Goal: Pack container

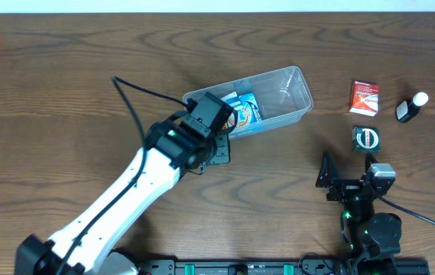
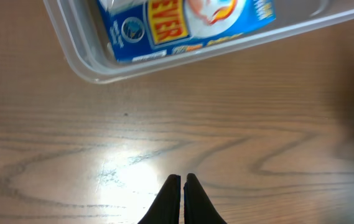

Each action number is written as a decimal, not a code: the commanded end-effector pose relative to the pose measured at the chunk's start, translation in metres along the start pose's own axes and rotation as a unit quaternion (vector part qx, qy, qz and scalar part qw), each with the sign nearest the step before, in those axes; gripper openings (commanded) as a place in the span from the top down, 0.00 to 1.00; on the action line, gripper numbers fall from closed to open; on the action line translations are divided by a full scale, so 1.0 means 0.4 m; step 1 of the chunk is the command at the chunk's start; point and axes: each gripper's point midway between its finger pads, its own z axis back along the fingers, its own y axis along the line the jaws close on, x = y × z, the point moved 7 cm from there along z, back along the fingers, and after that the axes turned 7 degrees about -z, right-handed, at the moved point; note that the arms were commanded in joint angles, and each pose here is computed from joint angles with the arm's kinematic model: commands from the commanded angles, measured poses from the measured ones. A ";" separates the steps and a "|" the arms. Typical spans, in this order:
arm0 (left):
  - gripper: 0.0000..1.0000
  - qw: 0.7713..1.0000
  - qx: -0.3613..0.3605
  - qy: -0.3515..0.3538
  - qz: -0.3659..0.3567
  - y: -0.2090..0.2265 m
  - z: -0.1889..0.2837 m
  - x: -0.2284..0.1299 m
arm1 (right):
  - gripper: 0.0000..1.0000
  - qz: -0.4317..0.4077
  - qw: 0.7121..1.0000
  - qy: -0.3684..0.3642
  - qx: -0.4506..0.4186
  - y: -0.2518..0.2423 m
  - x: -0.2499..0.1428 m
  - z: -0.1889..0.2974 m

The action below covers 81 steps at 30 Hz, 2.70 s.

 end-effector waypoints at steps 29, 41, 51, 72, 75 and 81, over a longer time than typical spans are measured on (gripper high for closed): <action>0.94 0.986 0.168 -0.014 -0.008 0.074 -0.135 0.036 | 0.01 0.007 1.000 0.001 -0.004 -0.004 -0.002 0.000; 0.94 0.992 0.127 0.015 -0.004 0.054 -0.141 0.021 | 0.01 0.007 1.000 0.001 -0.004 -0.004 -0.002 0.000; 0.94 0.996 0.064 0.058 0.002 0.023 -0.147 -0.003 | 0.01 0.007 1.000 0.001 -0.004 -0.004 -0.002 0.000; 0.94 0.997 0.061 0.040 0.001 0.018 -0.149 0.011 | 0.01 0.007 1.000 0.001 -0.004 -0.004 -0.002 0.000; 0.94 0.997 0.061 0.040 0.002 0.018 -0.149 0.011 | 0.01 0.006 1.000 0.000 -0.004 -0.004 -0.002 0.000; 0.94 0.997 0.055 0.044 0.009 0.015 -0.149 0.009 | 0.01 0.007 1.000 0.000 -0.004 -0.004 -0.002 0.000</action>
